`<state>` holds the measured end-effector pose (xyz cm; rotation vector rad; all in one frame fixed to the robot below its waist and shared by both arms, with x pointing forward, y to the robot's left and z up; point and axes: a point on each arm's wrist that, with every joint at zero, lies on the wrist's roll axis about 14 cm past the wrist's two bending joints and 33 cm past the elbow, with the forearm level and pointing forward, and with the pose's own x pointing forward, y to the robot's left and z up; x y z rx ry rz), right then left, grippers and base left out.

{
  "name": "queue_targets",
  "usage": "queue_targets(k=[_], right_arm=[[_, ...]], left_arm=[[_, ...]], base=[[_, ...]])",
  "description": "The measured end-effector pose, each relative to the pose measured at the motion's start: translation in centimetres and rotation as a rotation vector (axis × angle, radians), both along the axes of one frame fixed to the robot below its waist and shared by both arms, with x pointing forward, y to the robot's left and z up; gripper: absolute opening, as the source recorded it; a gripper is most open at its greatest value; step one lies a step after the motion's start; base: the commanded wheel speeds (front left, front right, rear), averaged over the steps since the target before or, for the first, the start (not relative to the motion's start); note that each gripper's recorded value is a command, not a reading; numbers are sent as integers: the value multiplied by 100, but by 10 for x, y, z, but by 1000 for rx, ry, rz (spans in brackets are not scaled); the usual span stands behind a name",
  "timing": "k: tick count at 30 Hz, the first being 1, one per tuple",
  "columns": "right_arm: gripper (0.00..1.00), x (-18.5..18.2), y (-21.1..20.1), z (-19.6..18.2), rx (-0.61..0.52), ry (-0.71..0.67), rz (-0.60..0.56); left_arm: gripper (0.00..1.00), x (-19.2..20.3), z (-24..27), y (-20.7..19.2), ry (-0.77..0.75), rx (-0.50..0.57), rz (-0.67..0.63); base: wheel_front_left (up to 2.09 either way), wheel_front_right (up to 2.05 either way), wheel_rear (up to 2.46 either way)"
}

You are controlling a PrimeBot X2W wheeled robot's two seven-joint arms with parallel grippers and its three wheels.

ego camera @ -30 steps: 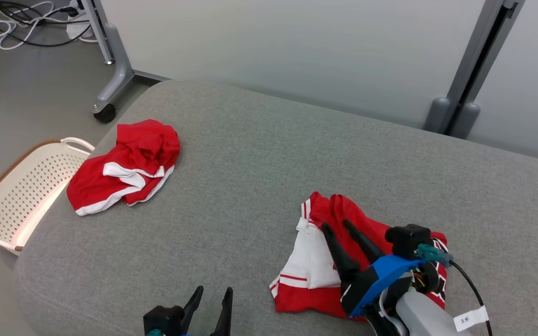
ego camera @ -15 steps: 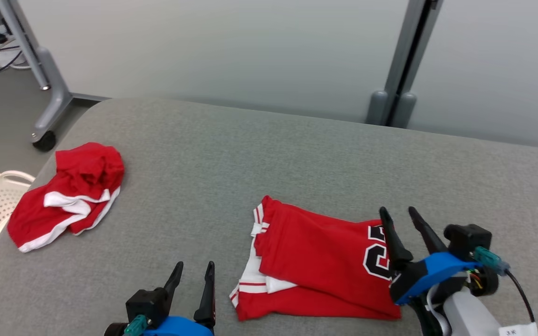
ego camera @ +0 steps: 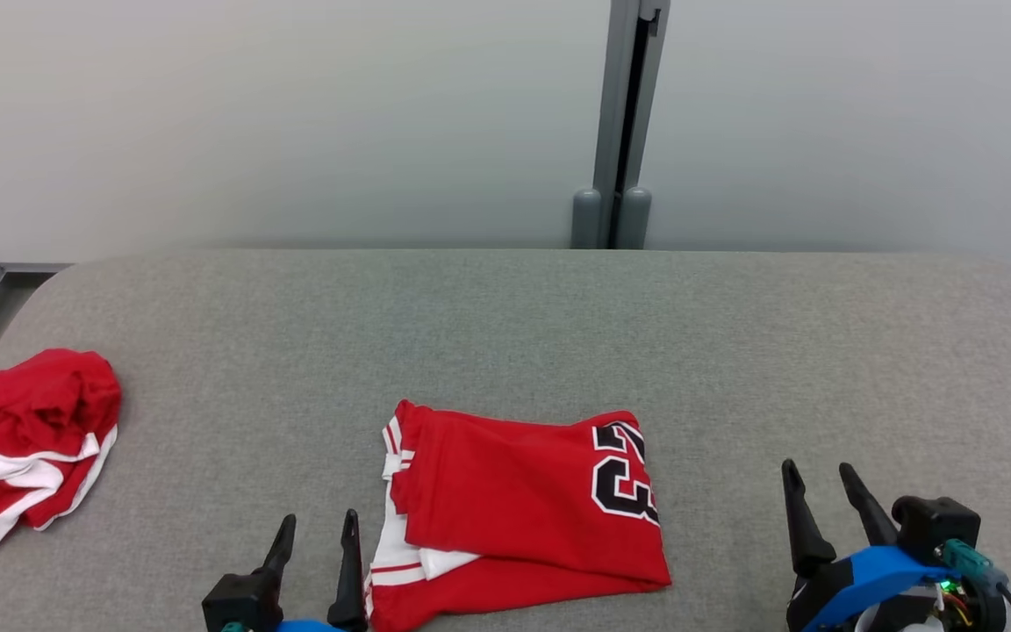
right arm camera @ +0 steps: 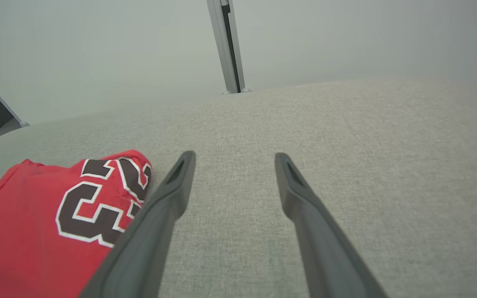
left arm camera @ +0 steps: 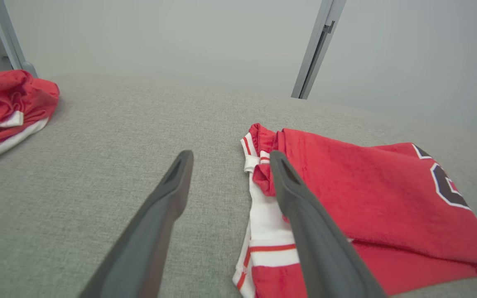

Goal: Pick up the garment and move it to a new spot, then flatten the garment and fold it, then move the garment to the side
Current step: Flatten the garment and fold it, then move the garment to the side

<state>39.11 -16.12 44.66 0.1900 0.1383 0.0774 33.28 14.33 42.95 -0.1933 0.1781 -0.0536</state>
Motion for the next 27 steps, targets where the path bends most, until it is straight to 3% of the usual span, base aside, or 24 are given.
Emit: queue_targets(k=[14, 27], right_arm=[[100, -19, -1, -11, 18, 33, -4], [100, 15, 88, -28, 52, 128, 237]], left_arm=[[100, -9, -8, -3, 23, 17, -11], [100, -28, -18, 21, 59, 13, 76]], base=[[0, 0, 0], [0, 0, 0]])
